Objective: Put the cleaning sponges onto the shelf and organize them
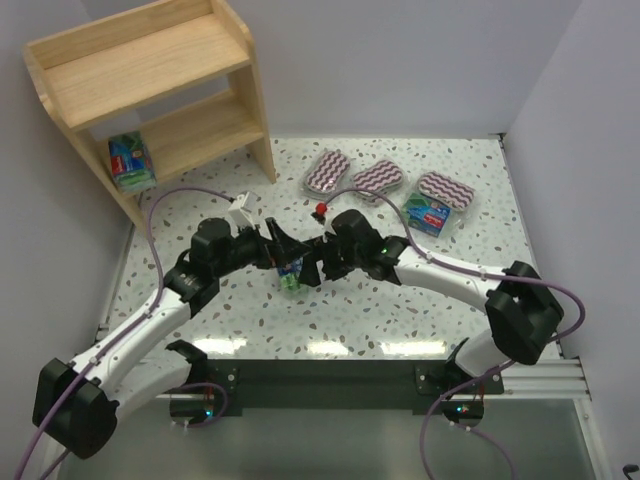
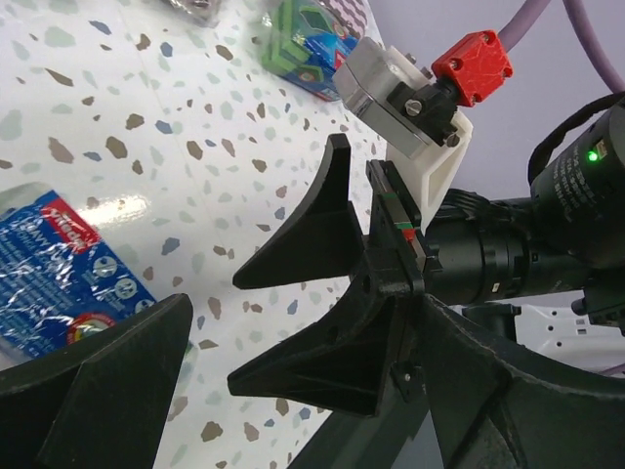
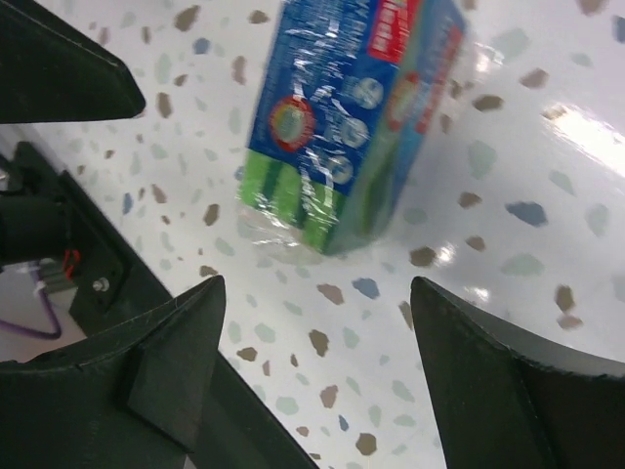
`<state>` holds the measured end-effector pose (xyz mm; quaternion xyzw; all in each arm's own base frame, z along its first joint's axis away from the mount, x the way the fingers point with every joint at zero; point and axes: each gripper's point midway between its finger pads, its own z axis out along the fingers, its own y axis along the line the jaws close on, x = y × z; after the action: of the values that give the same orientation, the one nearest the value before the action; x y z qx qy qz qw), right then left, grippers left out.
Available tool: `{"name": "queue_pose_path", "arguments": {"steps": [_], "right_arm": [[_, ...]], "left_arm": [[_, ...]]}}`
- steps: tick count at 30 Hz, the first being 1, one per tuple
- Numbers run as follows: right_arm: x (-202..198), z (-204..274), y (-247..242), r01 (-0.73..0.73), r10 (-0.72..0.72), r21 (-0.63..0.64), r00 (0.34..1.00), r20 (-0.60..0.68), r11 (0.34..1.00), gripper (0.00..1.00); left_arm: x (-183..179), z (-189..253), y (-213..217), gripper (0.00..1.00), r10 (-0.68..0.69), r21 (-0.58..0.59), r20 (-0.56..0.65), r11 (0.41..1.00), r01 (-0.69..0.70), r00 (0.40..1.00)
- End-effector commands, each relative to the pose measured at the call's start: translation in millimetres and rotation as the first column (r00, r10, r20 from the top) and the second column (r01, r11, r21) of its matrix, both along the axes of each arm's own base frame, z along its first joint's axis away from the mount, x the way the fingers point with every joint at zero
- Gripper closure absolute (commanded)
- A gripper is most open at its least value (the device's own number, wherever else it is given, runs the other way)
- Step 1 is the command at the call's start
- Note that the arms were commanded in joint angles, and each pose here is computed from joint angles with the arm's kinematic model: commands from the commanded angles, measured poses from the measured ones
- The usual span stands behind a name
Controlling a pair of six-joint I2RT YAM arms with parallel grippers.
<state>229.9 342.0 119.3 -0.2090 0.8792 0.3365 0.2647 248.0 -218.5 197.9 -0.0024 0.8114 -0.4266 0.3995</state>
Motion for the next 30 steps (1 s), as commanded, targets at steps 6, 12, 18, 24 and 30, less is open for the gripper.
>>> {"name": "queue_pose_path", "arguments": {"steps": [6, 12, 18, 24, 30], "right_arm": [[51.1, 68.2, -144.3, 0.551, -0.532, -0.057, 0.824, 0.194, 0.833, 0.15], [32.0, 49.0, -144.2, 0.404, -0.380, -0.210, 0.913, 0.149, 0.890, 0.15], [34.1, 46.8, -143.3, 0.425, -0.401, -0.185, 0.903, 0.152, 0.886, 0.15], [34.8, 41.3, -138.6, 0.417, -0.398, -0.179, 0.907, 0.135, 0.891, 0.14], [32.9, 40.2, -138.1, 0.416, -0.398, -0.178, 0.909, 0.127, 0.892, 0.14]], "left_arm": [[0.3, -139.4, 109.0, 0.25, 0.468, 0.460, -0.193, 0.820, -0.342, 0.863], [8.0, -94.3, 63.5, 0.25, 0.307, 0.166, -0.137, 0.944, -0.284, 0.942], [13.3, -74.0, 58.0, 0.26, 0.288, 0.151, -0.125, 0.951, -0.268, 0.950], [14.6, -94.7, 55.3, 0.26, 0.258, 0.187, -0.135, 0.955, -0.231, 0.957], [20.3, -131.1, 71.6, 0.28, 0.319, 0.353, -0.170, 0.903, -0.244, 0.932]]}}
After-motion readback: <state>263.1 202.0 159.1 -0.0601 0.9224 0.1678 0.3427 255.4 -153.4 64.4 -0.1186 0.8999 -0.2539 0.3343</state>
